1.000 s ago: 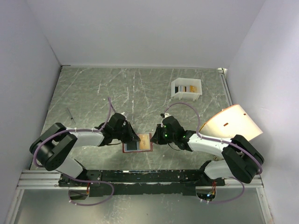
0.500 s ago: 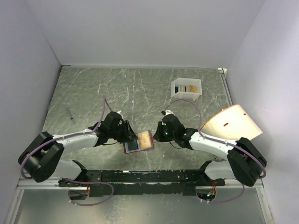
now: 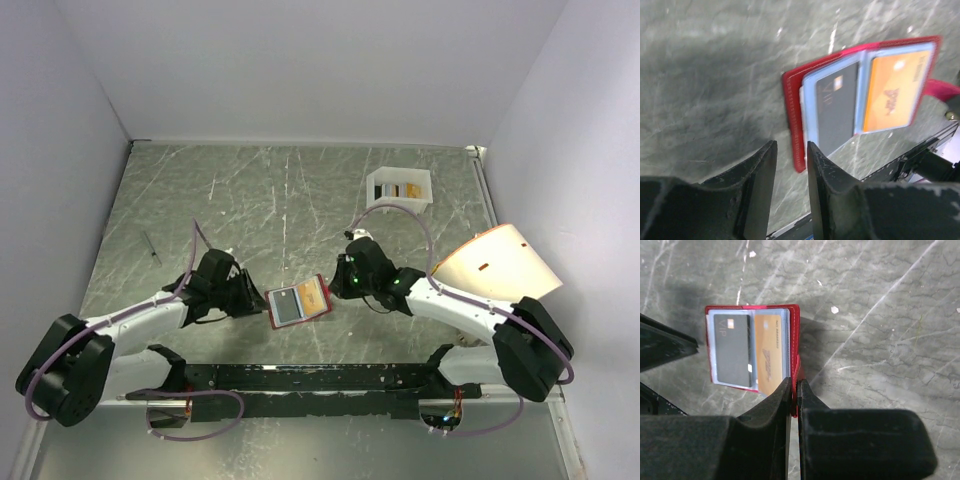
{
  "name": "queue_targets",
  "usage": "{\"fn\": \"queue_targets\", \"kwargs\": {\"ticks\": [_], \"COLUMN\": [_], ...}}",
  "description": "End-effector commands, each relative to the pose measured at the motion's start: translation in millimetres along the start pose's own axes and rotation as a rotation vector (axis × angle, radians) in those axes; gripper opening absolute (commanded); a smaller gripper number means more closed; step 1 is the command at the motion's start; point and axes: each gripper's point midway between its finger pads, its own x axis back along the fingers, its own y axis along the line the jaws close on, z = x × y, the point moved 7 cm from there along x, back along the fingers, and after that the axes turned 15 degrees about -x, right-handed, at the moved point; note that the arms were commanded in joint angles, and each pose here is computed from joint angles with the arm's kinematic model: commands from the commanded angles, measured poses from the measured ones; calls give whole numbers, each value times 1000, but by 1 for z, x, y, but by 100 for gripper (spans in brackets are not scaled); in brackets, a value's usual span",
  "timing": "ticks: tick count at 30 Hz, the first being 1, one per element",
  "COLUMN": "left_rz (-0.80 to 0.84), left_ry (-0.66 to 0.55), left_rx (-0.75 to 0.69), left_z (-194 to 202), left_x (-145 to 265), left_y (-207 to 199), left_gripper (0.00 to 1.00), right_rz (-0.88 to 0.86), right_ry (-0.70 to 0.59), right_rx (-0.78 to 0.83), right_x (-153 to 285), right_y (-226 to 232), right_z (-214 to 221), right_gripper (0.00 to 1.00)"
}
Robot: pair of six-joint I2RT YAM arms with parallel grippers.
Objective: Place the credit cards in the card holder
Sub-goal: Close the card holder at the center of the board.
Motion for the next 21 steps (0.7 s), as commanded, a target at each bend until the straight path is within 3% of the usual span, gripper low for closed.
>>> {"fn": "queue_targets", "kwargs": {"ticks": [1,3,7,21], "left_rz": [71,93,191,368], "left_ry": [42,63,71,53], "left_rx": [-4,-3,17,93], "left_z": [9,11,13,8], "left_x": [-5,-9,-15,-24], "left_y": [0,-1,-8,-23], "left_gripper": [40,39,48,51], "right_rz": [-34,-46,-71,-72], "right_ry": [-48,-45,-44,-10], "right_rx": [21,19,8,-15], "right_x": [11,13,15,6], "right_y": [16,19,23,17], "right_z": [-15,-16,-16,-6], "right_gripper": [0,0,0,0]}}
